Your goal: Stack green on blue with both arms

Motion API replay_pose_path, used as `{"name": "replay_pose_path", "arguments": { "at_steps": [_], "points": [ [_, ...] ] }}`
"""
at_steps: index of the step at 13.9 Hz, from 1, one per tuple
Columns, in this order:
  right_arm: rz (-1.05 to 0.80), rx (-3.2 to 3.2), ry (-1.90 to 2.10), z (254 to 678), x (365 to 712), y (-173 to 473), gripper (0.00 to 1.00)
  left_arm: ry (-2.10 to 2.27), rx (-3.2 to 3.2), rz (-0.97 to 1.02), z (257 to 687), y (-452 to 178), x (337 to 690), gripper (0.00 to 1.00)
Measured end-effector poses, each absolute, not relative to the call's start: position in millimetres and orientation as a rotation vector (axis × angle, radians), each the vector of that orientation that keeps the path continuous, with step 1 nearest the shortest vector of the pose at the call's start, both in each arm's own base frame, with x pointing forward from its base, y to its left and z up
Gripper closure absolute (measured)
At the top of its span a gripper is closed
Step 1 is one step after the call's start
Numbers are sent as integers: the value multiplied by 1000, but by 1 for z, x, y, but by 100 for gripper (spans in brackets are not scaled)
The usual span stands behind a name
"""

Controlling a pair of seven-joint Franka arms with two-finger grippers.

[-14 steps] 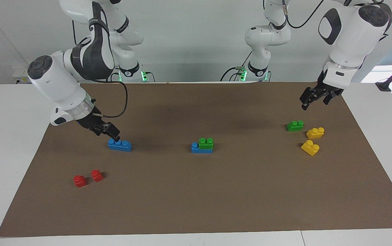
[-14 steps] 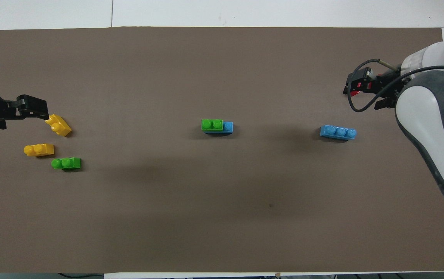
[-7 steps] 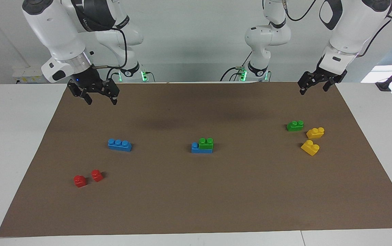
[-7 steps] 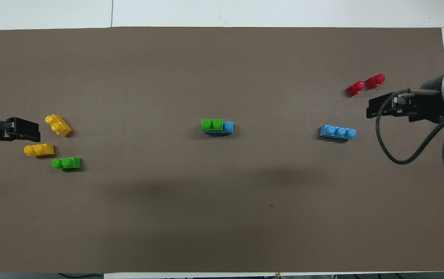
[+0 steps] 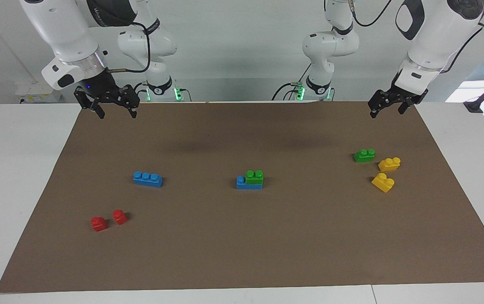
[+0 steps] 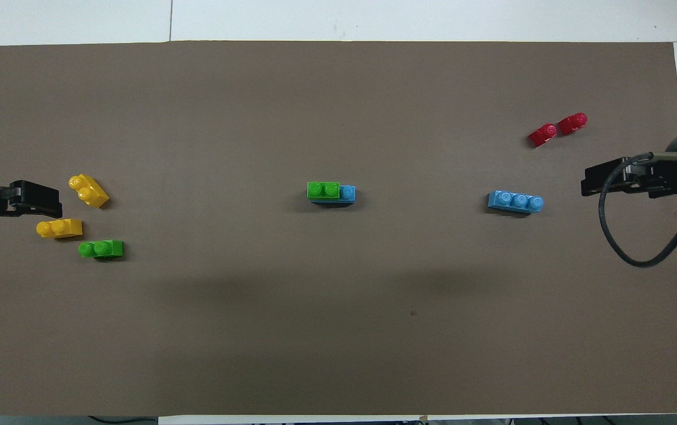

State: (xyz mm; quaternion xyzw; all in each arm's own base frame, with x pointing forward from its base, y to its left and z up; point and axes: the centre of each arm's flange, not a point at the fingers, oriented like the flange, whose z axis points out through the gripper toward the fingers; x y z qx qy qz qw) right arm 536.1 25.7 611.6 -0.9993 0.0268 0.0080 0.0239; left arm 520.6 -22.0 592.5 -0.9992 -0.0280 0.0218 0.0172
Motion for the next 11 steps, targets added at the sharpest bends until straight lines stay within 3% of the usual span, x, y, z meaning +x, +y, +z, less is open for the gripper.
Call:
{"name": "replay_pose_path", "arguments": {
  "at_steps": [11],
  "points": [
    [32, -3137, 82, 616, 531, 21, 0, -103, -3138, -8, 618, -25, 524, 0]
  ]
}}
